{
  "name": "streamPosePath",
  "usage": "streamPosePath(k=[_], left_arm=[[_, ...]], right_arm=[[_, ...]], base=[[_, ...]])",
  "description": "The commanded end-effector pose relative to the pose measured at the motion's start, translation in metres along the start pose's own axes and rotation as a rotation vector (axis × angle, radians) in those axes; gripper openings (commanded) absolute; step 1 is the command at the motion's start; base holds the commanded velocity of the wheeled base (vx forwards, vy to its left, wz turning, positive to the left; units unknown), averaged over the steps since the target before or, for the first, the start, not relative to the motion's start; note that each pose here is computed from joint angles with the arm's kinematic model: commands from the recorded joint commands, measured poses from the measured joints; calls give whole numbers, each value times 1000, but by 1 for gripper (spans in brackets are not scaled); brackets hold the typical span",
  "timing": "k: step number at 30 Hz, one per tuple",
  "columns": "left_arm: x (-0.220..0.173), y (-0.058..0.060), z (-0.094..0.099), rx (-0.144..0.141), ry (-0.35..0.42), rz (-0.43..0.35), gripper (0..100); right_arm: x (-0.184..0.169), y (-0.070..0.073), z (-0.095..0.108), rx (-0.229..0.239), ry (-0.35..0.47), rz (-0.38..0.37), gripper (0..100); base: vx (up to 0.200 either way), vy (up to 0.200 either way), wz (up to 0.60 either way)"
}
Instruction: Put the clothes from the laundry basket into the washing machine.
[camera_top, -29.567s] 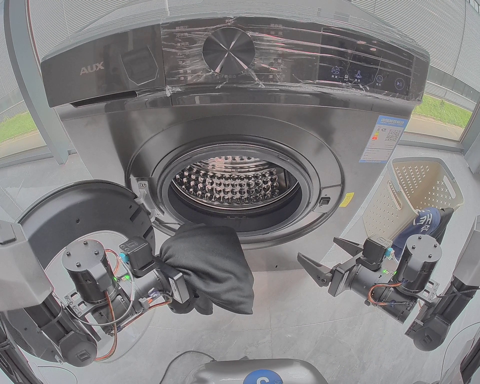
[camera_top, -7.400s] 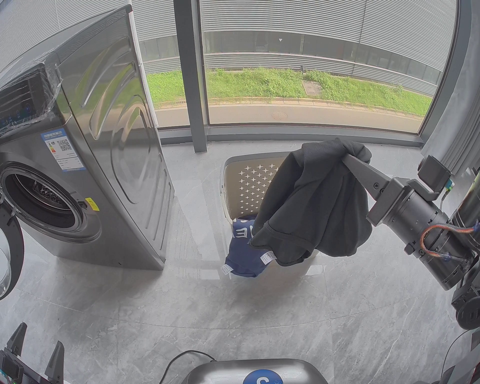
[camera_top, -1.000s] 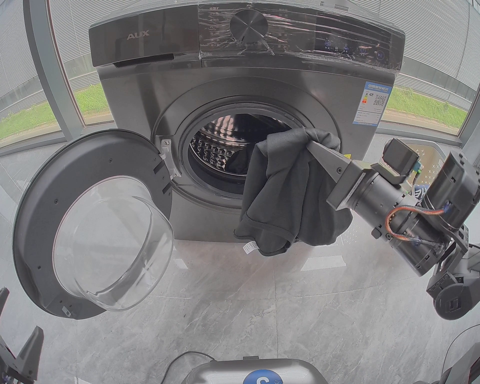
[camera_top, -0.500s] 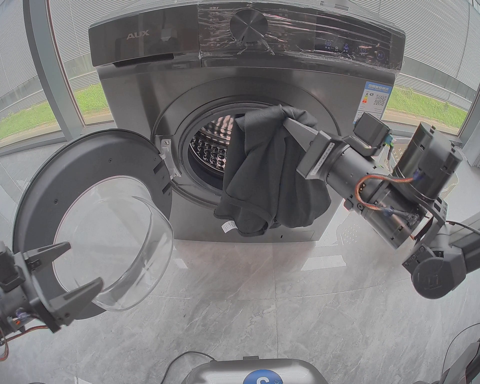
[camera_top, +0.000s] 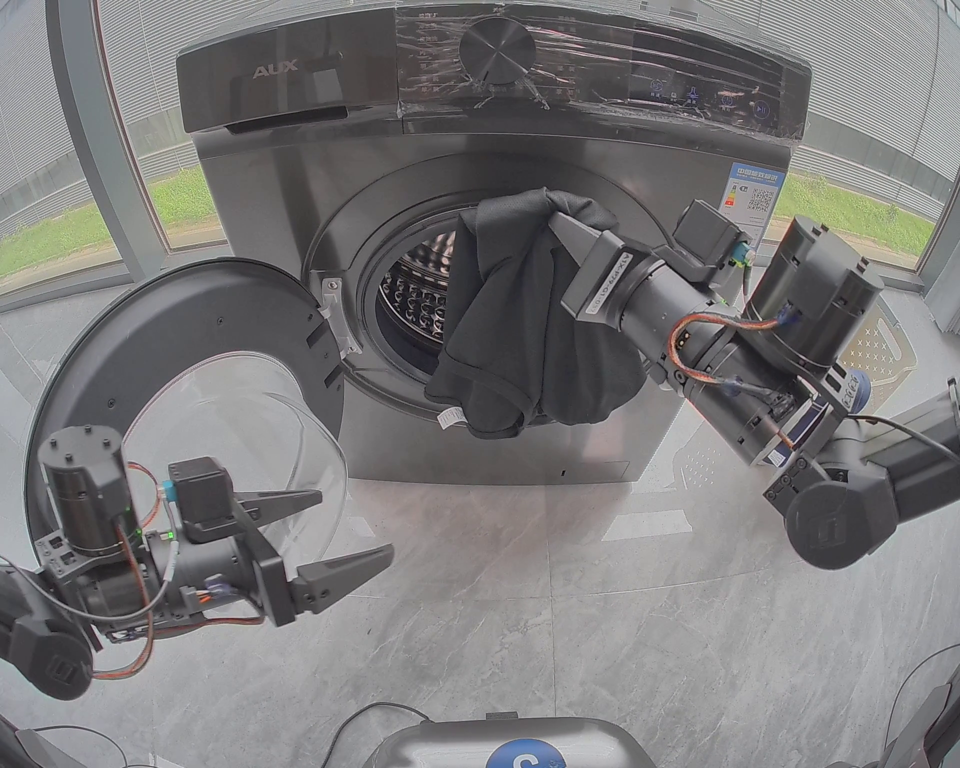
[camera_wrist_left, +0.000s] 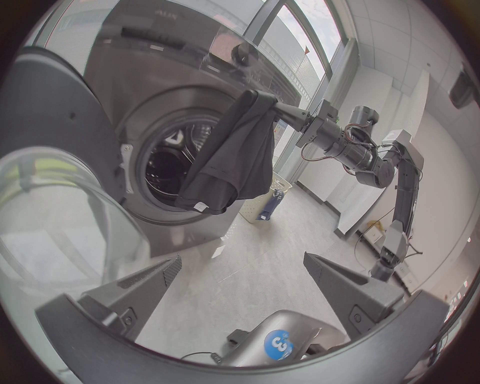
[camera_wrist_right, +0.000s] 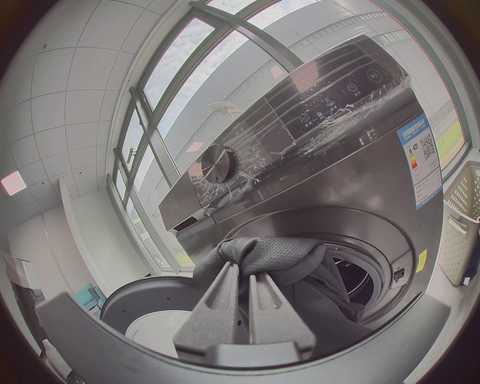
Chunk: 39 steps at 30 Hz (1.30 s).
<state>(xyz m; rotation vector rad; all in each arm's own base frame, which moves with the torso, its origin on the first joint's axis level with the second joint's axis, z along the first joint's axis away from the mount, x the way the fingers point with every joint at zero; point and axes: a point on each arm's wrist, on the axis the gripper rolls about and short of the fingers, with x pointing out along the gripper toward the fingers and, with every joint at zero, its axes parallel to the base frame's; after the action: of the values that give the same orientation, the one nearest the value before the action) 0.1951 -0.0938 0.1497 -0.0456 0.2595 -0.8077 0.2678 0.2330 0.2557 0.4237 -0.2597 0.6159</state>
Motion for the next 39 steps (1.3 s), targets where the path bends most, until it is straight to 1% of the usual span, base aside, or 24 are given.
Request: streamPosePath(k=[1,3,5,8,13,14,16,18,23,25,28,29,33,35,36,39], left_arm=[[47,1,-11,-85,62,-66,100],[57,2,-10,-114,61,-74,100],[66,3,-11,-130,62,-83,100],[79,6,-15,-140,71,-86,100],[92,6,-21,-142,69,-101,100],[94,6,-22,-144,64,-103,100],[100,5,-22,-159,54,-110,100],[105,5,-22,-167,47,-114,100],[122,7,-30,-171,52,-123,100],[128,7,-33,-168,47,-127,100],[139,11,-36,-162,20,-122,100],[147,14,-37,-158,-15,-95,100],[157,17,-36,-168,-61,-64,100],[157,17,-36,-168,-66,-63,100],[158,19,-34,-166,-80,-61,100],[158,21,-33,-166,-82,-57,100]], right_arm=[[2,0,-10,-3,24,-11,0],[1,0,-11,-2,26,-10,0],[0,1,-10,-1,23,-8,0],[-1,2,-10,-2,23,-6,0],[-1,4,-8,2,18,1,0],[-1,5,-9,4,20,5,0],[-2,10,-9,10,20,20,0],[-3,15,-10,14,19,34,0],[-4,22,-11,21,23,50,0],[-4,22,-10,21,23,50,0],[-6,23,-8,23,19,53,0],[-6,23,-7,23,17,53,0],[-6,23,-6,24,14,54,0],[-6,23,-6,24,14,54,0],[-6,23,-6,23,16,54,0],[-6,23,-6,24,14,54,0]], base=[[0,0,0],[0,0,0],[0,0,0],[0,0,0],[0,0,0],[0,0,0],[0,0,0],[0,0,0],[0,0,0],[0,0,0],[0,0,0],[0,0,0],[0,0,0],[0,0,0],[0,0,0],[0,0,0]])
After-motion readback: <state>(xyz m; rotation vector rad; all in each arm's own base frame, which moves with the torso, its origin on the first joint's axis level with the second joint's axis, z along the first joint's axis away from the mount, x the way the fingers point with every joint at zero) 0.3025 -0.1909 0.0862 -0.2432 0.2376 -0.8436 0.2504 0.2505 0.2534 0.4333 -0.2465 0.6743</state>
